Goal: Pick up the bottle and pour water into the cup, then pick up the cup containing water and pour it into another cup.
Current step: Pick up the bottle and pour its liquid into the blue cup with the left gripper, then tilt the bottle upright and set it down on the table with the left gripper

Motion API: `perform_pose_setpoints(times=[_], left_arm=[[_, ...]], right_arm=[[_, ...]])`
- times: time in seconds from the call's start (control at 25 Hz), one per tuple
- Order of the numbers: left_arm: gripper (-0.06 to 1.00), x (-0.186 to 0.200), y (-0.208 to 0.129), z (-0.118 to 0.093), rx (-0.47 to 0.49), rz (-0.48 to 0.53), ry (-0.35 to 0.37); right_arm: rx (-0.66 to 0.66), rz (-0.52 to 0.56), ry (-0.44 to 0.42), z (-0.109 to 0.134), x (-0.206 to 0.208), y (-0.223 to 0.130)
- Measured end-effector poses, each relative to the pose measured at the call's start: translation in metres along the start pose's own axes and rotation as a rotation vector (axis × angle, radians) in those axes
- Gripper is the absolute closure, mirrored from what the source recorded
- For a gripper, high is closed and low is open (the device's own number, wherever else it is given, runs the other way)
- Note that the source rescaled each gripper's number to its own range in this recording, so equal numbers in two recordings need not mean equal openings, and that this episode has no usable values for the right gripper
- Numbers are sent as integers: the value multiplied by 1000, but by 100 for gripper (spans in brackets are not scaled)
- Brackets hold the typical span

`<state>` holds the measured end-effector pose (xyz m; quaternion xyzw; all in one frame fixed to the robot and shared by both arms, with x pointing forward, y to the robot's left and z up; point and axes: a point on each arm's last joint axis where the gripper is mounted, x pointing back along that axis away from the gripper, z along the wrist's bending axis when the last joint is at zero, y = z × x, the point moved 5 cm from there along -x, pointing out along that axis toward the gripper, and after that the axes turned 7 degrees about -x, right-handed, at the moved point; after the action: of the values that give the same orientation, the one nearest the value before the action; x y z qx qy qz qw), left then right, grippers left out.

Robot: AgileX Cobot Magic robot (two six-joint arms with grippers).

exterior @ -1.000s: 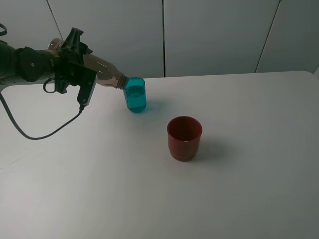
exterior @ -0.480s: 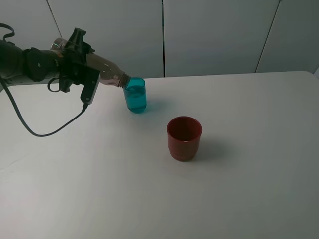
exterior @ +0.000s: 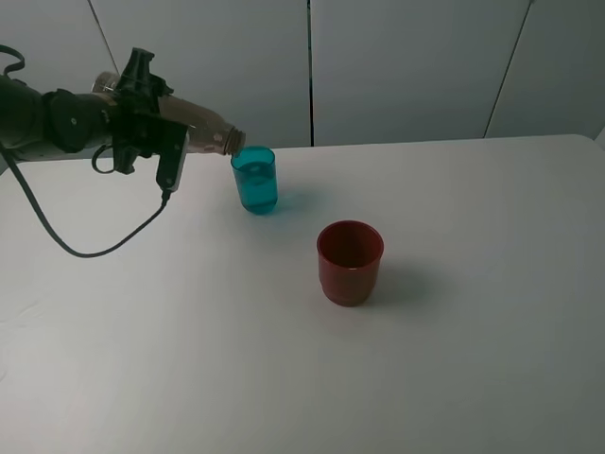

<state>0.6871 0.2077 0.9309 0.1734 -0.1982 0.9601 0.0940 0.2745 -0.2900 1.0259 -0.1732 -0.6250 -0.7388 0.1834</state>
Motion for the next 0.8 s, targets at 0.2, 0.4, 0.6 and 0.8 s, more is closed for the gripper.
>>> perform_pose_setpoints(times=[0.2, 0.4, 0.6, 0.8], left_arm=[[94, 4, -4, 8, 185, 12, 25], [94, 12, -11, 19, 373, 26, 58], [94, 26, -14, 23, 593, 26, 72], [94, 35, -18, 29, 840, 17, 96]], right_arm=[[-7, 0, 0, 0, 0, 0], [-7, 0, 0, 0, 0, 0], [-7, 0, 0, 0, 0, 0], [-7, 0, 0, 0, 0, 0]])
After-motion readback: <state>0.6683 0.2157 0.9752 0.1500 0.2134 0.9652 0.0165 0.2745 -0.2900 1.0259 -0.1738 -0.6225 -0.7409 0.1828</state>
